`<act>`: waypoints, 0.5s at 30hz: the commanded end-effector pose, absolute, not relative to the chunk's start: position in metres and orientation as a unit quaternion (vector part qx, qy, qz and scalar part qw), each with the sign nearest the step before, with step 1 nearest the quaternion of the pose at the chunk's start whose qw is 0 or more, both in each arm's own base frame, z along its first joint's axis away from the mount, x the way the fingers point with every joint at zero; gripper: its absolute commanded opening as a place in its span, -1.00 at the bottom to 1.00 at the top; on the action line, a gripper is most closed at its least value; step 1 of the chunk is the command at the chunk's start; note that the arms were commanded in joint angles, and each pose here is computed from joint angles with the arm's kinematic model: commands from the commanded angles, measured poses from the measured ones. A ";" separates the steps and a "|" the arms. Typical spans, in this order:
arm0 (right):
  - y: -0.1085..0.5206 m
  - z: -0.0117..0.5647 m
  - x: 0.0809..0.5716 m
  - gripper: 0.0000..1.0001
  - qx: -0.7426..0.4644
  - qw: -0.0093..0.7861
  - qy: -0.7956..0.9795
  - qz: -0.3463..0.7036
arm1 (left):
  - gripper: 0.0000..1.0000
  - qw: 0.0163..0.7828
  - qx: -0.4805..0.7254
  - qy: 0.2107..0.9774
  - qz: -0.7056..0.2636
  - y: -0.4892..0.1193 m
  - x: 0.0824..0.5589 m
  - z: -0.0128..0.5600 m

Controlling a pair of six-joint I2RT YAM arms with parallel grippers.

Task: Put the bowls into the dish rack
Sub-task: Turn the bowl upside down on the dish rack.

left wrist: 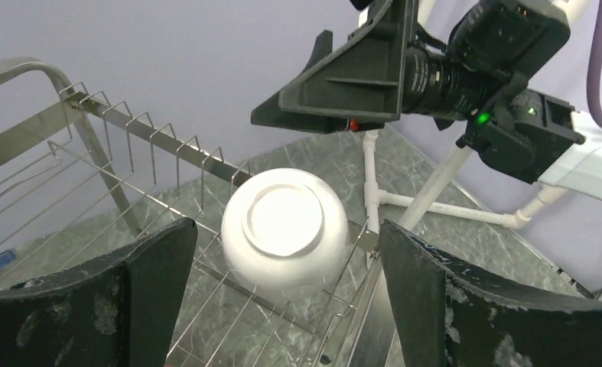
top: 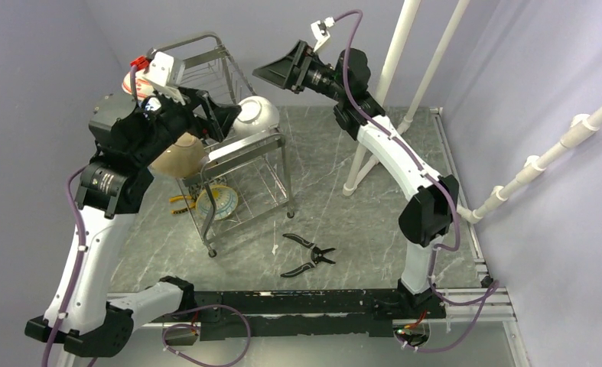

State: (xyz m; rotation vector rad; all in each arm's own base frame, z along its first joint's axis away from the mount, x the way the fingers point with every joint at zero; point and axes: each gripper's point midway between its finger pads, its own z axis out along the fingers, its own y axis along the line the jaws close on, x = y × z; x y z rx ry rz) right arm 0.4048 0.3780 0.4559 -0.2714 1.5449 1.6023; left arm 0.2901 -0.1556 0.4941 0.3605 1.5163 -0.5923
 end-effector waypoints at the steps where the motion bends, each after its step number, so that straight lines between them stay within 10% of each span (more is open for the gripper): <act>1: 0.388 0.484 0.387 0.99 -0.184 0.447 0.602 0.635 | 0.87 0.693 0.154 0.661 -0.244 -0.147 0.287 0.498; 15: 0.404 0.518 0.312 0.99 -0.292 0.551 0.606 0.494 | 0.88 0.731 0.059 0.655 -0.183 -0.086 0.228 0.489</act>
